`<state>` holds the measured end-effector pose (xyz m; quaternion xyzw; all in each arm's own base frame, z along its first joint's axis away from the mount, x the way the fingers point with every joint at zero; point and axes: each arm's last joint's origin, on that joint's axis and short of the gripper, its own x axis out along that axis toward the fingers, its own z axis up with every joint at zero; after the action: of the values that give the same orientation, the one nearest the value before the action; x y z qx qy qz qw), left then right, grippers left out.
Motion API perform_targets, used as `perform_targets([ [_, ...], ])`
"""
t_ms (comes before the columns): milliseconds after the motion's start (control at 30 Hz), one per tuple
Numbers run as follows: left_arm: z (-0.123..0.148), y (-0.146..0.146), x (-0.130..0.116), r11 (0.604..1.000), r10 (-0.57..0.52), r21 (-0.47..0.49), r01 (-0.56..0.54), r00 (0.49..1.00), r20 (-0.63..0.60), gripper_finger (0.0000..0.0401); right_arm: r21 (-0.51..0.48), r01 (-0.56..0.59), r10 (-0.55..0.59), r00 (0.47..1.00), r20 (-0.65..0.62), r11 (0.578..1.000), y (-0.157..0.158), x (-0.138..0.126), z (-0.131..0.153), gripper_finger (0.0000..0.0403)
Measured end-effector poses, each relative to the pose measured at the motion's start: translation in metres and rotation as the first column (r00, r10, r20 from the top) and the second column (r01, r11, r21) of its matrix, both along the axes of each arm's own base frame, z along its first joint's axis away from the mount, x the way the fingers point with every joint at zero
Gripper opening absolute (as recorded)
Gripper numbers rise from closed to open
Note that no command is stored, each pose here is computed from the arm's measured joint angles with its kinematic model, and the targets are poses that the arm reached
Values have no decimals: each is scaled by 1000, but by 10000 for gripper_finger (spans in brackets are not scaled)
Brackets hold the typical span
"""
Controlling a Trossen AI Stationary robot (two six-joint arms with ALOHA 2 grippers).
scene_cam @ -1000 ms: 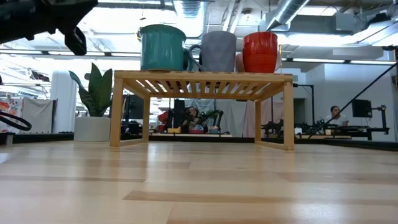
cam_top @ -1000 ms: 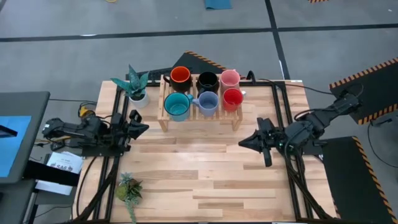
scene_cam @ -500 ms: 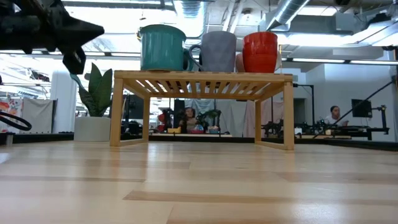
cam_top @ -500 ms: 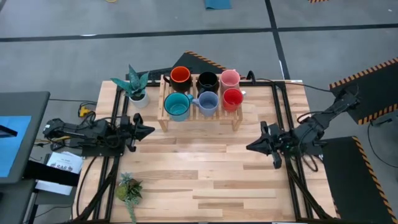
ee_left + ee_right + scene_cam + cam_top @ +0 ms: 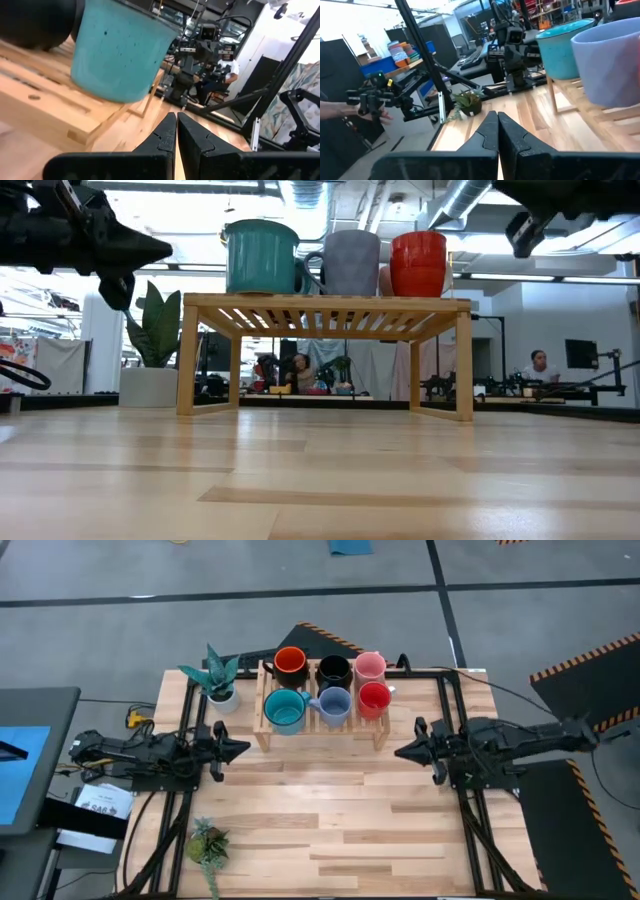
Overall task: Place coffee mugs
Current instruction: Return to Home Position
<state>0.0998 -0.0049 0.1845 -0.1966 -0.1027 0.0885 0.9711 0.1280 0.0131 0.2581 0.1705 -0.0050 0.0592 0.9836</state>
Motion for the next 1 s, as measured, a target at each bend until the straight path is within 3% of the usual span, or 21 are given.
perform_targets([
  [500, -18, 0, 2, 996, 7, 84, 11, 977, -212, 0, 35, 12, -17, 989, 145, 999, -9, -39, -54, 18],
  [767, -18, 0, 2, 996, 5, 84, 14, 977, -214, 0, -51, 54, -50, 995, 86, 997, -10, -33, -78, 18],
  [1000, -18, -1, 2, 996, 2, 84, 17, 976, -217, 0, -65, 61, -61, 998, 14, 996, -10, -30, -89, 20],
])
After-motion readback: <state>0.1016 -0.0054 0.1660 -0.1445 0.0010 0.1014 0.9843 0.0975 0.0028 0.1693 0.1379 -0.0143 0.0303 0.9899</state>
